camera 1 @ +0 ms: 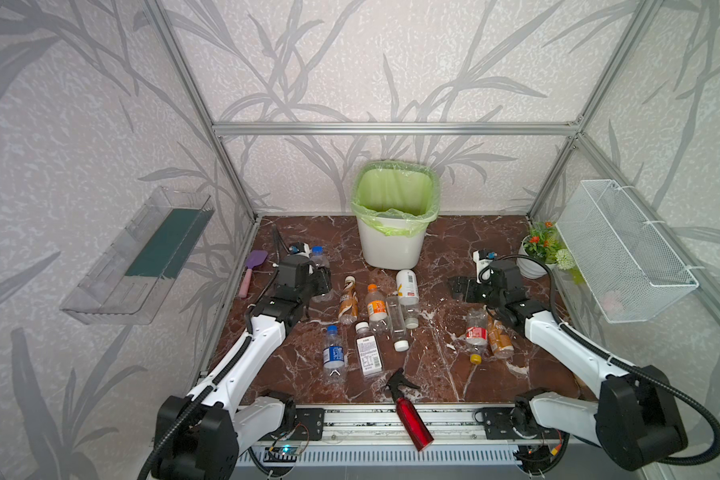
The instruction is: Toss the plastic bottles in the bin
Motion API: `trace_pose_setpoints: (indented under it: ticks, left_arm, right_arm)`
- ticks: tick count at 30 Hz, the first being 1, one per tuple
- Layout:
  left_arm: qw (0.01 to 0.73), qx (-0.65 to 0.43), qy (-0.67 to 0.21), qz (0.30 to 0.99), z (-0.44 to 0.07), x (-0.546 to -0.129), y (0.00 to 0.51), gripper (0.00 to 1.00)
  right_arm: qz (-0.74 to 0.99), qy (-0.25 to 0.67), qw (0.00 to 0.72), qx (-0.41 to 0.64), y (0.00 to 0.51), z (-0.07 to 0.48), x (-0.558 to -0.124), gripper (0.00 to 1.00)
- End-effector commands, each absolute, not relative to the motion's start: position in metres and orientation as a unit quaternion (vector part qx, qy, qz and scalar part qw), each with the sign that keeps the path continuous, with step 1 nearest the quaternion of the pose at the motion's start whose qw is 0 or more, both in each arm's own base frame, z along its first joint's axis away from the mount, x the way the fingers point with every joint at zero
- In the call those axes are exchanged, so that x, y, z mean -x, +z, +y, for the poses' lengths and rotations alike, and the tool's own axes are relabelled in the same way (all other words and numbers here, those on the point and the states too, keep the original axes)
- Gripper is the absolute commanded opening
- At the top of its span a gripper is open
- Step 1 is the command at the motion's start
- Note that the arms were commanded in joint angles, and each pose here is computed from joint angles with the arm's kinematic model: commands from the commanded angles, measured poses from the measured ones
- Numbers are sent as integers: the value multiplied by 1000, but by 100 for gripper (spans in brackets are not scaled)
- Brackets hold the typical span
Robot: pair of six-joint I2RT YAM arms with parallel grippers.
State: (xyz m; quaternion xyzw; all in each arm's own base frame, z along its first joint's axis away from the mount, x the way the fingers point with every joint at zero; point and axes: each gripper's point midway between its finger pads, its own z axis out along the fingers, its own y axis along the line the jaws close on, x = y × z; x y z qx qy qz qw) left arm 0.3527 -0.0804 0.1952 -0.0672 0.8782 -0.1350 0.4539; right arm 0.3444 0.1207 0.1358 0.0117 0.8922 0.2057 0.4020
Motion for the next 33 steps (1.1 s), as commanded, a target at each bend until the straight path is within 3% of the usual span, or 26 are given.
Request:
trace_pose_setpoints:
  ticks: [1,6,7,8,10,16,22,27,33]
  left_arm:
    - [571,-18,-148,807,-106,-383,318,55]
    - [679,-88,-190,704,-147,-406,457,56]
    - [693,-105,-208,683,-159,-412,475,66]
    - [693,-125,-226,673,-173,-422,488,83]
    - [664,-161,-254,684,-201,-442,498,99]
    - [599,-185,-243,741,-222,-464,474,99]
    - [654,-102,-117,741,-147,-422,480,99]
    - [595,16,-83,800,-64,-401,392,99]
    - [475,214,-128,844,7,-401,249,95]
  right_arm:
    - [883,222,413,-19,139,125,-349,99]
    - [875,232,424,-22,143,127,-352,98]
    - [873,234,427,-23,144,127,-352,98]
    - [872,237,428,-22,144,128,-353,98]
    - [871,245,426,-18,143,132,-356,98]
    - [867,250,430,-21,145,132,-352,98]
    - [875,248,416,-14,136,134,-351,98]
    - [879,250,405,6,136,143,-355,98]
    - [885,258,385,39,137,164,-361,98]
